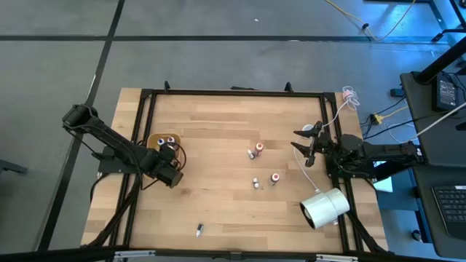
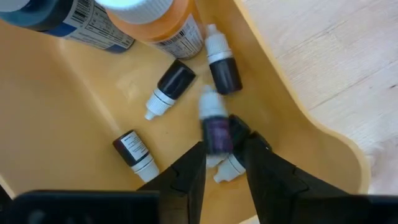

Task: Pick & Place food coloring
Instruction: Put the small purple food coloring bottle into the yellow bin, then put the small black food coloring bottle into the yellow bin

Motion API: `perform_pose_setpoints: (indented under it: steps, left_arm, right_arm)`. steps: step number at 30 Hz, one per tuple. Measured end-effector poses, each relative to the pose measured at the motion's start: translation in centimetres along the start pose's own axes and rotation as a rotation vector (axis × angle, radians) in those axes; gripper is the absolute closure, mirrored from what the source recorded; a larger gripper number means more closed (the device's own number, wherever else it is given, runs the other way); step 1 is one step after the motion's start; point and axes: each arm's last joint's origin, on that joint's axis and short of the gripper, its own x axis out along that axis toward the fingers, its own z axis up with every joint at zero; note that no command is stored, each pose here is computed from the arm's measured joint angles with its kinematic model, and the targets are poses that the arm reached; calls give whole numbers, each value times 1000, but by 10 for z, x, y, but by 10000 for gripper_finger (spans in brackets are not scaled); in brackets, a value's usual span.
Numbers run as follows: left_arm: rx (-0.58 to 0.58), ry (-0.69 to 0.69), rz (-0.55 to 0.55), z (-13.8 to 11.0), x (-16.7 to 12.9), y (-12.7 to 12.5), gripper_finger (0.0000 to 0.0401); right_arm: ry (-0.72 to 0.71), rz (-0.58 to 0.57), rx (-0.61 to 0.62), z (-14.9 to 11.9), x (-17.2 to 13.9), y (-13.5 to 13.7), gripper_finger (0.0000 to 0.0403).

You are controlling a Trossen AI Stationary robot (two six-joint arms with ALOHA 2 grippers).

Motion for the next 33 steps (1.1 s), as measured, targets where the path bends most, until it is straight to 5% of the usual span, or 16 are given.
perform_pose_setpoints:
  steps: [11,17,22,33]
  left_arm:
    - [197,-71,-105,5,-28,-16,281]
    - [456,-189,-404,2,-55,-49,285]
    - [553,-189,-606,-6,-53,-83,282]
    - [470,6,-380,-36,-36,-157,285]
  right_arm:
    - [0,0,0,0,0,0,173]
    - [0,0,0,0,0,0,173]
    - [0,0,0,0,0,0,173]
    - [-1,0,5,0,0,0,173]
